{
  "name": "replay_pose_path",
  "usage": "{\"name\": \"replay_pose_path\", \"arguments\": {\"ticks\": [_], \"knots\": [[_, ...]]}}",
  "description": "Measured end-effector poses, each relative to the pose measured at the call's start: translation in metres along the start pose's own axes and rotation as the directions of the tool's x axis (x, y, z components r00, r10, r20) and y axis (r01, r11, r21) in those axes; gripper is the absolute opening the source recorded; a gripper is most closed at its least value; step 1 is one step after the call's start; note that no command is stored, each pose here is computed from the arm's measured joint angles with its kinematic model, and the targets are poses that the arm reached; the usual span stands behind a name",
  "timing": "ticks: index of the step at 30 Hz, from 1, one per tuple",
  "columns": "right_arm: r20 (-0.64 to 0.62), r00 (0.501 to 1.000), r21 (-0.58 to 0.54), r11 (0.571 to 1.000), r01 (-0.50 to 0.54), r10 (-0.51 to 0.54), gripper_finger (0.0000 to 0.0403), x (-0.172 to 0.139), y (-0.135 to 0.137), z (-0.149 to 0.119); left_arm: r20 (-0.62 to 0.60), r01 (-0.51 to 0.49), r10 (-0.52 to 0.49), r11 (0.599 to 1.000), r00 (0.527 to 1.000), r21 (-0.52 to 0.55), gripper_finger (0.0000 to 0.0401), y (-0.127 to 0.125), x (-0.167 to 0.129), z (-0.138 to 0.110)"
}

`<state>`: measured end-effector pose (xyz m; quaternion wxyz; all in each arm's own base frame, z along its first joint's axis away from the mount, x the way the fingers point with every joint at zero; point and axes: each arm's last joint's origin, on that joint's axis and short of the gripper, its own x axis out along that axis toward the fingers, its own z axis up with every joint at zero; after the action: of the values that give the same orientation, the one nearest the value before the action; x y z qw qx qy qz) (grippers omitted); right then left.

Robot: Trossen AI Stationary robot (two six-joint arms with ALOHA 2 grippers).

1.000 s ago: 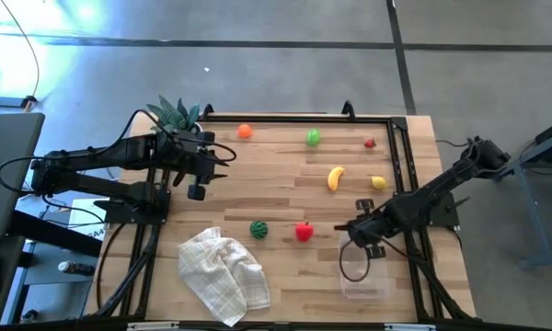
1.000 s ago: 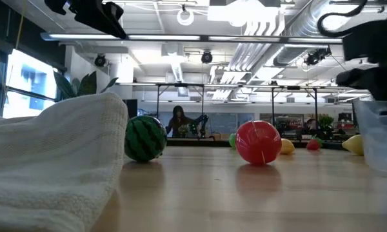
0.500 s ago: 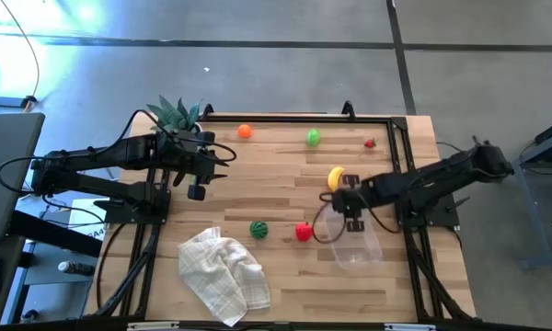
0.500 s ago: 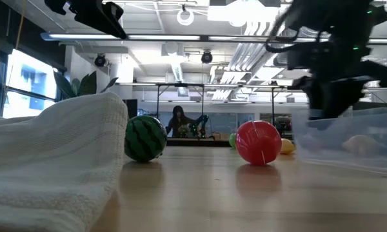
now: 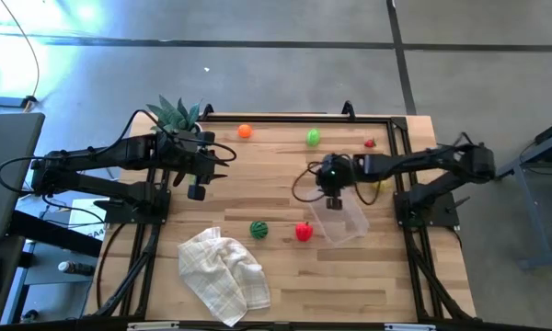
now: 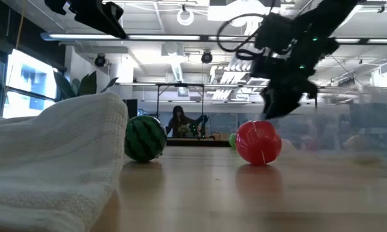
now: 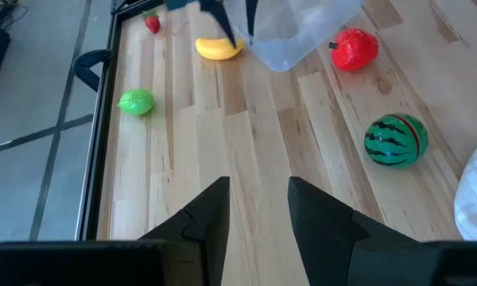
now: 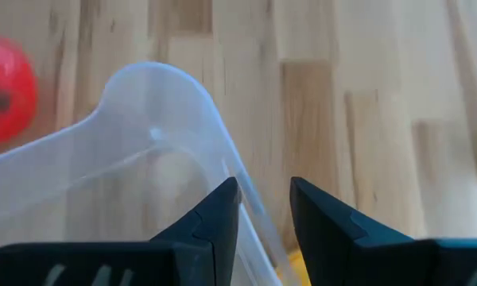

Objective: Pick and placing Produce into tupperware
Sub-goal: Move the transparent bin to the center of the table

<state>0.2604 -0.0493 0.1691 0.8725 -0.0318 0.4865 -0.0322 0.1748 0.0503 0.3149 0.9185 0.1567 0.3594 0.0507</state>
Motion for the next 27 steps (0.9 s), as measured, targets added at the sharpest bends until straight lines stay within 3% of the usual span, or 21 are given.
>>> {"name": "replay_pose_path", "arguments": {"ticks": [5,14,27], "knots": [[-0.050,0.999,-0.014,1.000,-0.008,0.008,0.0107,0.023,-0.006,0.021,0.000,0.000,0.000,1.000,1.000,0.000,0.0117,0.000,0.000,0.000],[0.035,0.999,-0.114,0.993,0.015,-0.011,0.0107,0.025,-0.016,0.080,0.000,0.000,0.000,1.000,1.000,0.000,0.0117,0.000,0.000,0.000],[0.015,1.000,-0.114,0.993,0.022,-0.020,0.0107,0.012,-0.026,0.092,0.001,0.000,0.000,1.000,1.000,0.000,0.0117,0.000,0.000,0.000]]}}
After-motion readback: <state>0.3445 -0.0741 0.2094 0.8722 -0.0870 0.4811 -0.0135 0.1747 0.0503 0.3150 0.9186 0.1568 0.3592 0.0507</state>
